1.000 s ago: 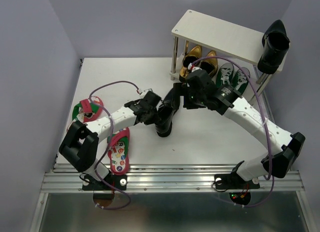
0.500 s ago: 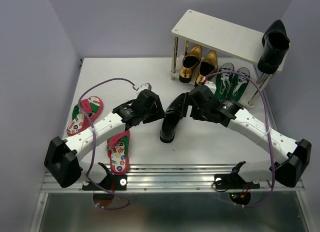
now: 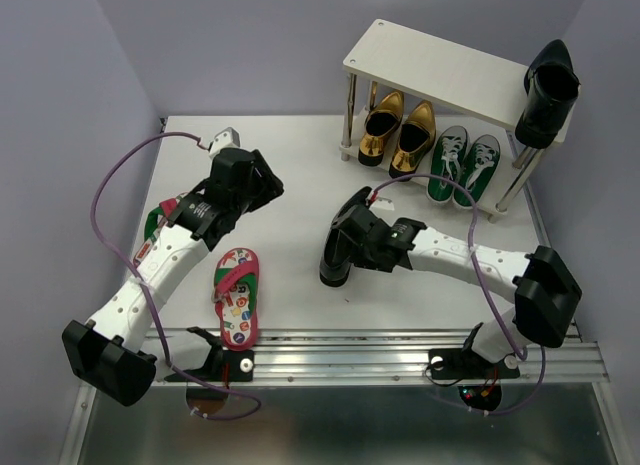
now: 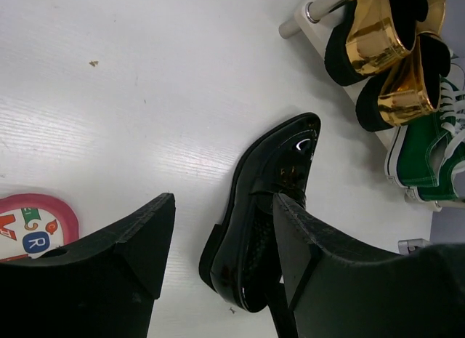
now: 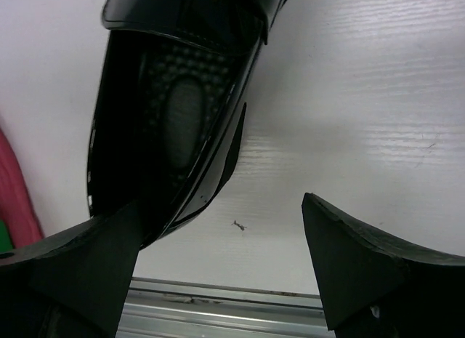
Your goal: Place and organize the shoes onto the shoe shelf
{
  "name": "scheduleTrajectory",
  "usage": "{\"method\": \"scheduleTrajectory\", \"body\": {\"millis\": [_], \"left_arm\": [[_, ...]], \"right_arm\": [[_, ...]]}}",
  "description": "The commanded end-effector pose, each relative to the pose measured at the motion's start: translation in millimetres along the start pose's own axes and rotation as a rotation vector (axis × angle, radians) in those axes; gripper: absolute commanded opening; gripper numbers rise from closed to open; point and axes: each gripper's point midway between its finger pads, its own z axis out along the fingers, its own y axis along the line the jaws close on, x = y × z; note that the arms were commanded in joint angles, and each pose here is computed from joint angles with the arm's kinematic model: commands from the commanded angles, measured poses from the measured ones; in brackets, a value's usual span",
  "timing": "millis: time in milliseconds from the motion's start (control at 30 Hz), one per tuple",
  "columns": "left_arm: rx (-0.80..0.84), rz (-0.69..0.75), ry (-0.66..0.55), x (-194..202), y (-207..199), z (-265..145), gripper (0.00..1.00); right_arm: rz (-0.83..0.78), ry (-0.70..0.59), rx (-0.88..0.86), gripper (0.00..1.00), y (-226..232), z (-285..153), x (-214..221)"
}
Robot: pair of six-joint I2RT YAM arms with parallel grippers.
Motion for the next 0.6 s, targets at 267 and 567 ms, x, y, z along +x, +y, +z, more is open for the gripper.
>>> {"method": "scheduleTrajectory", "body": {"millis": [267,567], "left_arm": [[0.007,0.032,-0.001,2,3,0,0.65],[0.017,0.033,-0.015,-4,1,0,0.65]], "right_arm": [[0.105,-0.029,-0.015,0.57,10,32,6],[-0.055,-0.074,-0.072,0.01,17,-18,-23]]}}
